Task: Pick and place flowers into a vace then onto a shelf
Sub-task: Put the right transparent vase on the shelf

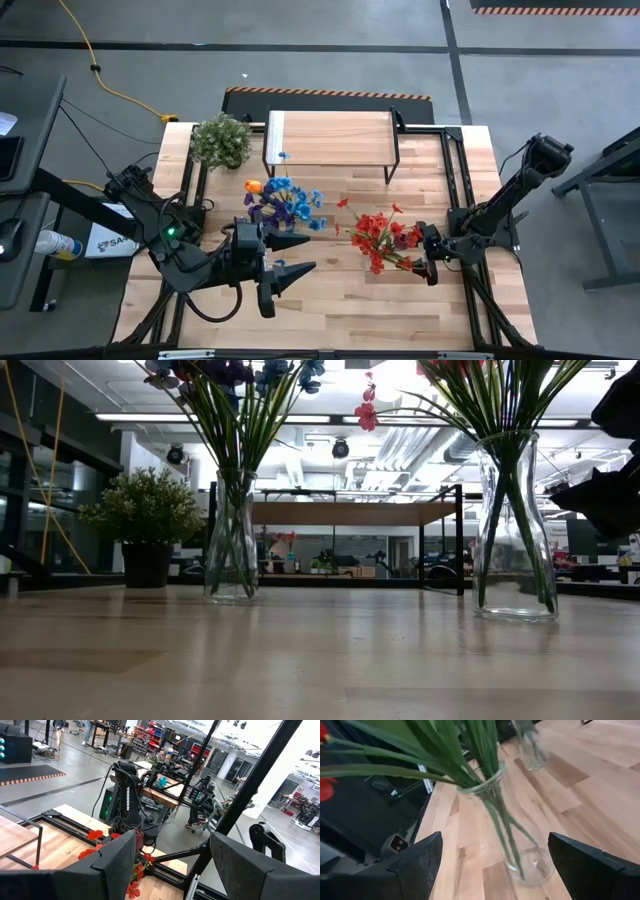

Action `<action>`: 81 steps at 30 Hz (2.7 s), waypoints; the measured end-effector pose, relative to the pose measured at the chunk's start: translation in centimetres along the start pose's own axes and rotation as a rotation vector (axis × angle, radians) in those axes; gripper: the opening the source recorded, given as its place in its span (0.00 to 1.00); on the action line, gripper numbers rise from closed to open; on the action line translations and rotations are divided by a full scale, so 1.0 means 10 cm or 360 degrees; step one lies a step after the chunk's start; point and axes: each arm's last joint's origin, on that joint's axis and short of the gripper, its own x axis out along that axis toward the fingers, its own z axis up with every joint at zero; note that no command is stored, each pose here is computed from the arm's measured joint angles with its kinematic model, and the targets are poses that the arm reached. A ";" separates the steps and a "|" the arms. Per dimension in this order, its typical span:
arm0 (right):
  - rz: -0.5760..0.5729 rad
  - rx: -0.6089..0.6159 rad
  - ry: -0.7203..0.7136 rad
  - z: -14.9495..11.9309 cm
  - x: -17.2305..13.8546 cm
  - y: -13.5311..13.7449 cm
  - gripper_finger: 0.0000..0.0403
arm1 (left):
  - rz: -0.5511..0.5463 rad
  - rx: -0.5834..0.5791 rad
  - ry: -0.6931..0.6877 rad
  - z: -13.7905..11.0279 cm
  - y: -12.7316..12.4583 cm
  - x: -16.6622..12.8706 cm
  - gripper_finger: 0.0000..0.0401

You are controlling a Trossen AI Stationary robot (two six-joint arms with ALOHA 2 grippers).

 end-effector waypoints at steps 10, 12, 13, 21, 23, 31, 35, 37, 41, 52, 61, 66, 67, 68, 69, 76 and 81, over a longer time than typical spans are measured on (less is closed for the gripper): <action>0.0036 -0.0229 0.0035 0.06 0.06 0.11 0.86 | -0.0006 0.0000 0.0003 0.00 0.00 0.00 0.72; -0.0009 -0.0299 0.0037 0.06 0.09 0.13 0.86 | -0.0006 0.0000 0.0003 0.00 0.00 0.00 0.72; -0.0030 -0.0314 0.0030 0.07 0.11 0.14 0.87 | -0.0006 0.0000 0.0003 0.00 0.00 0.00 0.72; -0.0188 -0.0374 0.0091 0.01 0.30 0.06 0.87 | -0.0005 0.0000 0.0002 0.00 0.00 0.00 0.72; -0.0206 -0.0373 0.0083 0.02 0.34 0.06 0.86 | -0.0004 0.0000 0.0002 0.00 0.00 0.00 0.72; -0.0211 -0.0433 0.0112 0.06 0.52 0.10 0.87 | -0.0002 0.0006 0.0005 0.00 0.00 0.00 0.72; -0.0255 -0.0440 0.0101 0.06 0.60 0.08 0.87 | -0.0002 0.0007 0.0006 0.00 0.00 0.00 0.72; -0.0261 -0.0433 0.0092 0.07 0.63 0.09 0.87 | -0.0002 0.0008 0.0006 0.00 0.00 0.00 0.72; -0.0278 -0.0432 0.0088 0.08 0.68 0.09 0.87 | -0.0009 0.0009 0.0011 -0.01 0.00 0.00 0.72; -0.0293 -0.0403 0.0002 0.11 0.70 0.11 0.82 | -0.0012 0.0011 0.0014 -0.01 0.00 0.00 0.72; -0.0298 -0.0418 -0.0001 0.11 0.70 0.11 0.71 | -0.0013 0.0012 0.0015 -0.01 0.00 0.00 0.72; -0.0297 -0.0418 0.0000 0.11 0.70 0.11 0.61 | -0.0013 0.0013 0.0017 -0.01 0.00 0.00 0.72; -0.0297 -0.0420 0.0000 0.11 0.70 0.11 0.58 | -0.0013 0.0014 0.0017 -0.01 0.00 0.00 0.72; -0.0297 -0.0423 0.0000 0.11 0.70 0.11 0.56 | -0.0013 0.0014 0.0017 -0.01 0.00 0.00 0.72; -0.0297 -0.0423 0.0000 0.11 0.70 0.11 0.53 | -0.0013 0.0013 0.0017 -0.01 0.00 0.00 0.72; -0.0300 -0.0440 -0.0003 0.11 0.70 0.11 0.41 | -0.0013 0.0013 0.0017 -0.01 0.00 0.00 0.72; -0.0301 -0.0451 -0.0012 0.12 0.70 0.11 0.41 | -0.0014 0.0013 0.0017 -0.01 0.00 0.00 0.72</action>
